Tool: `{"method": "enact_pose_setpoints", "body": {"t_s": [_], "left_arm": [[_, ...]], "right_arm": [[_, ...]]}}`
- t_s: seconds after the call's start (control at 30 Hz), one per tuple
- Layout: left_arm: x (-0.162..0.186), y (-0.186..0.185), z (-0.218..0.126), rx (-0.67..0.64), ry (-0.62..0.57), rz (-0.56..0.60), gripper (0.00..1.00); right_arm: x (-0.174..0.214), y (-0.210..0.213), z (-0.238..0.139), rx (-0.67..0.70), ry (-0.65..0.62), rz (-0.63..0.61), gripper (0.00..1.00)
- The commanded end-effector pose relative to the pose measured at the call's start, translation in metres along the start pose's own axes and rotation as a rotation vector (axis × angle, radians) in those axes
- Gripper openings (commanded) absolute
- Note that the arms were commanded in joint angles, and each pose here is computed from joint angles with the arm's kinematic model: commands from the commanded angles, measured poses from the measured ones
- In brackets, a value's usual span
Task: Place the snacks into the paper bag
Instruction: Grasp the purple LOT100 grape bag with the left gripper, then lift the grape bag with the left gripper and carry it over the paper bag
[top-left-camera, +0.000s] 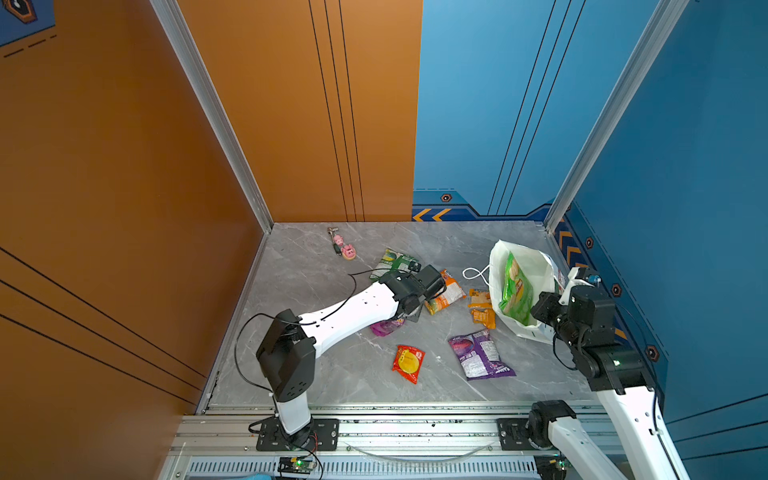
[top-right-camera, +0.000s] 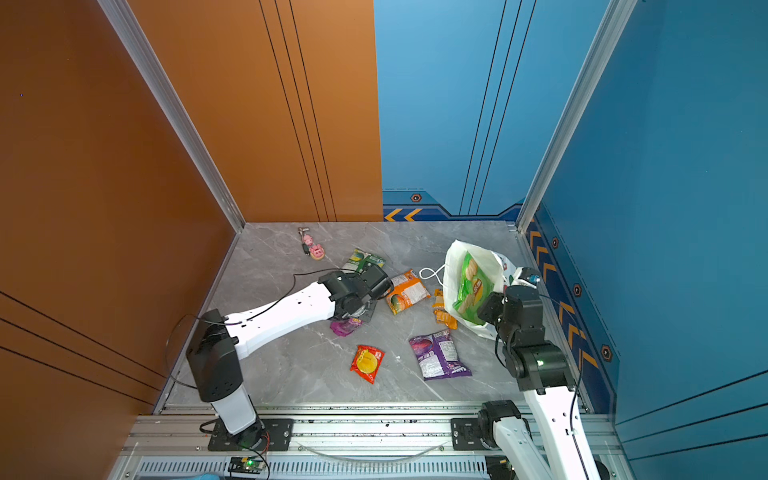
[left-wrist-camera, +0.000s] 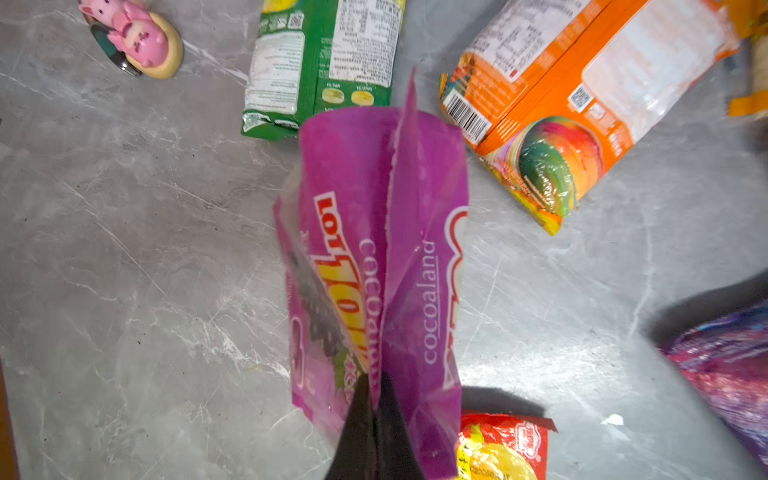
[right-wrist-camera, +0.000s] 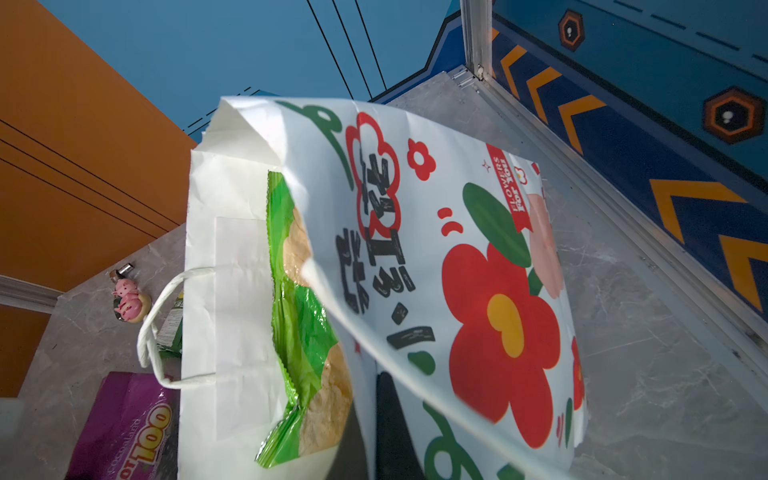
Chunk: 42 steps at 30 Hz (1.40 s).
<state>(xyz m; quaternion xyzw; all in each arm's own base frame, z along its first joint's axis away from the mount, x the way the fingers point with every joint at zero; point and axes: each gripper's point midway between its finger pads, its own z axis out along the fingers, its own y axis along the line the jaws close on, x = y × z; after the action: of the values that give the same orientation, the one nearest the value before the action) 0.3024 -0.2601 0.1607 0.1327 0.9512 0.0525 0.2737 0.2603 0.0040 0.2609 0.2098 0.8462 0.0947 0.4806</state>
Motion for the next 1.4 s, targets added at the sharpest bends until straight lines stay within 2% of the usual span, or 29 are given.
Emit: {"method": "enact_pose_setpoints", "body": {"t_s": [0.0,0.23,0.43,0.6,0.8,1.07,1.37], "left_arm": [[-0.030,0.001,-0.026,0.038,-0.160,-0.073,0.00],[-0.047,0.001,-0.065,0.199,-0.297,-0.144,0.00],[-0.069,0.011,-0.119,0.336,-0.459,-0.238,0.00],[-0.089,0.032,-0.162,0.376,-0.596,-0.336,0.00],[-0.119,0.038,-0.216,0.478,-0.708,-0.376,0.00],[-0.147,0.016,-0.277,0.638,-0.800,-0.367,0.00],[-0.165,-0.030,-0.318,0.809,-0.833,-0.314,0.00]], "right_arm": [[-0.008,0.016,0.000,-0.058,0.013,-0.011,0.00],[-0.006,0.027,0.002,-0.089,0.052,-0.042,0.00],[-0.004,0.040,0.003,-0.125,0.082,-0.066,0.00],[-0.004,0.052,0.004,-0.155,0.091,-0.083,0.00],[0.001,0.069,0.005,-0.196,0.110,-0.096,0.00],[0.003,0.088,0.008,-0.256,0.133,-0.072,0.00],[-0.001,0.109,0.007,-0.339,0.158,-0.039,0.00]]}}
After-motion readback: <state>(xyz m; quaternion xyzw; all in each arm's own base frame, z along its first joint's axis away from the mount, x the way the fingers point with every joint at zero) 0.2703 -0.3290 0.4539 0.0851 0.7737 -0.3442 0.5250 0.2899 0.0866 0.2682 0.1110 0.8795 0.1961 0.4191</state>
